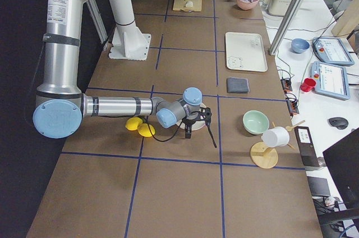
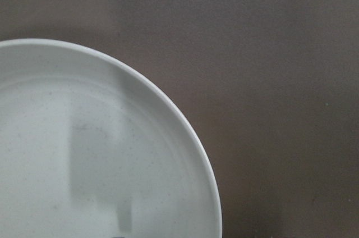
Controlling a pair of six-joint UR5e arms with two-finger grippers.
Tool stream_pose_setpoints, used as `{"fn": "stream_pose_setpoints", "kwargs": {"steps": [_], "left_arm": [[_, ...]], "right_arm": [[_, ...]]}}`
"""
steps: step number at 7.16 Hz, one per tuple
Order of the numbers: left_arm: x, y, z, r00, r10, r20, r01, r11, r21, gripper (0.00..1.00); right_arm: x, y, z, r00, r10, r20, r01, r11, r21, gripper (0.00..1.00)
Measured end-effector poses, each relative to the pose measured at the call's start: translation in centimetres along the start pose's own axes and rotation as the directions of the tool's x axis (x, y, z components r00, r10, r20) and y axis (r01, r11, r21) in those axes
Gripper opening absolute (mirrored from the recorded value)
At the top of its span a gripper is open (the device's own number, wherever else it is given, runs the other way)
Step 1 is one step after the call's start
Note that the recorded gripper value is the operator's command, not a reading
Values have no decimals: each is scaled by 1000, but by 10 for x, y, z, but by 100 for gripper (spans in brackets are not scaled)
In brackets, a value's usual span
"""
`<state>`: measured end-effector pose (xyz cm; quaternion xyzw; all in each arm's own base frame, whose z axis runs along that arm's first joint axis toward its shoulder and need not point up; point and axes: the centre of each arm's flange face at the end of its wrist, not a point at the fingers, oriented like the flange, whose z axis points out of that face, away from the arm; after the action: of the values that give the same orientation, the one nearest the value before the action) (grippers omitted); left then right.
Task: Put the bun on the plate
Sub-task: 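Move the right gripper to the white plate's rim and grip it, then slide the white plate with the right gripper toward the table center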
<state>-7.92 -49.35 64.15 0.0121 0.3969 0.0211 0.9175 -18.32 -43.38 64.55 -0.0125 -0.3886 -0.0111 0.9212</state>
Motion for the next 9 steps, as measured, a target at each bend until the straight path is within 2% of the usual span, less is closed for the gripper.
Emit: {"fn": "stream_pose_setpoints", "kwargs": {"steps": [1,2,3,4,7,8,9], "left_arm": [[0,0,0,1000,1,0,-1,1000,0,100],[0,0,0,1000,1,0,-1,1000,0,100],[1,0,-1,1000,3,-1,-3,1000,1,100],[1,0,-1,1000,5,0,-5,1000,2,100],[2,-1,-3,1000,6,0,-6,1000,5,100],[3,-2,-3,1000,6,0,-6,1000,6,100],[4,-1,-5,1000,8,0,-8,1000,9,100]], "right_arm": [[1,0,2,1000,3,-3,-3,1000,-3,53],[3,0,3,1000,7,-6,-7,1000,-6,37],[4,0,4,1000,9,-7,-10,1000,-7,15],[4,0,4,1000,8,-5,-8,1000,-7,1],[-6,1,-11,1000,-8,16,8,1000,15,0],[-10,5,-30,999,-13,37,12,999,40,0],[-14,8,-61,996,-1,84,-5,997,72,0]]}}
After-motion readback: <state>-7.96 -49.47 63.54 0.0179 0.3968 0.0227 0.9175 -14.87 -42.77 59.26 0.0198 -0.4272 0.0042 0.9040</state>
